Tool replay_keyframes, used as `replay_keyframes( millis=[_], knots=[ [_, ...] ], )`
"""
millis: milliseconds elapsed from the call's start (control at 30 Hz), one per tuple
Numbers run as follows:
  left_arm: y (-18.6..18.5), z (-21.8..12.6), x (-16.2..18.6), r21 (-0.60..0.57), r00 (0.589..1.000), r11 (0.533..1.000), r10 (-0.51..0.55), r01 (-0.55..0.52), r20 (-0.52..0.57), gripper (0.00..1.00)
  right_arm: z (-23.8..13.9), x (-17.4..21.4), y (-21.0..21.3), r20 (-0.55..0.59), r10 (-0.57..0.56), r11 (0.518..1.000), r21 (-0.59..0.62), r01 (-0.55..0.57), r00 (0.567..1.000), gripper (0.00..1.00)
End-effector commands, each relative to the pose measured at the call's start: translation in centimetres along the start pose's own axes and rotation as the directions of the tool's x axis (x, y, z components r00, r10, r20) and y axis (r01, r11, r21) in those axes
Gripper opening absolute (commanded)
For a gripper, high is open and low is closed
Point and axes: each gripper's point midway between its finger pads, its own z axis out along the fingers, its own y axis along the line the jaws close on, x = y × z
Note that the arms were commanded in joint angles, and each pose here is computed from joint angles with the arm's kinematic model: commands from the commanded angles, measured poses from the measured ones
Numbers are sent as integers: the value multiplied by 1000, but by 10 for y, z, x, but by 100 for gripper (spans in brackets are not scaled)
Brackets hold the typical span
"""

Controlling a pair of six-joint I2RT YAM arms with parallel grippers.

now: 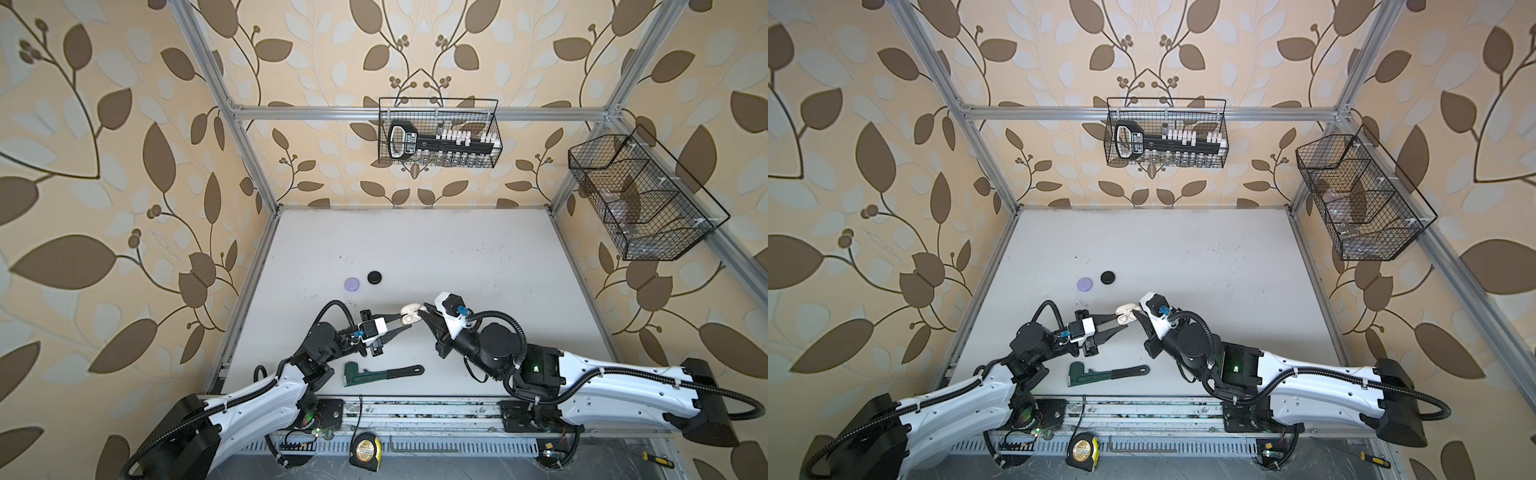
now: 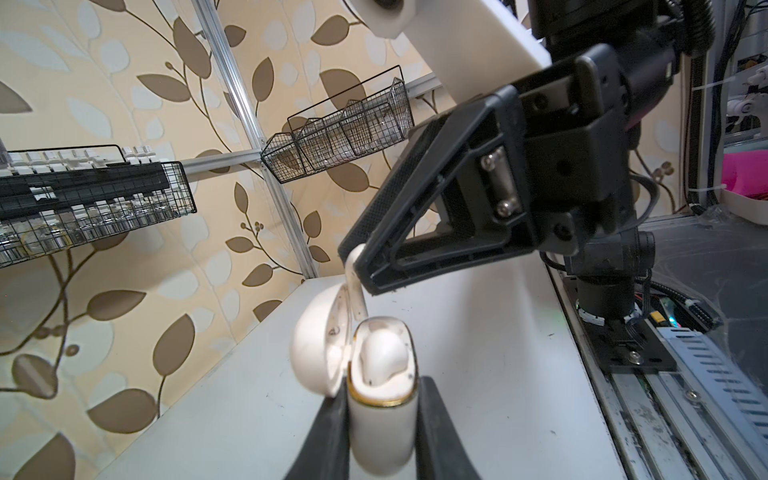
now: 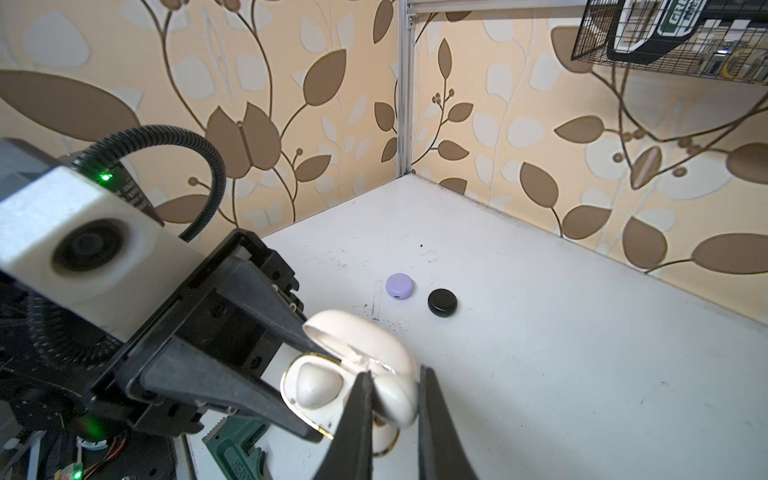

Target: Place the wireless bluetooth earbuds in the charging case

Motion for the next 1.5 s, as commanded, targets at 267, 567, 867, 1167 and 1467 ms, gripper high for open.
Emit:
replay_keyframes(
  millis=[267,567,867,1167,1467],
  knots=[
    [2,-1,-23,-13,997,1000,20,-19,76,0,8,20,10,-56,-15,1000,-1,15,998,0],
    [8,-3,-22,-51,997,999,19,-15,73,0,4,22,10,-72,-23,999,38,26,997,0],
    [8,-5,-24,-57,996,998,26,-21,82,0,4,25,10,-79,-19,998,57,24,997,0],
    [3,-7,-27,-41,994,999,39,-35,105,0,1,19,-6,-78,-17,989,147,29,997,0],
    [2,-7,-29,-37,993,999,35,-31,115,0,7,23,3,-82,12,993,117,-2,997,0]
  ],
)
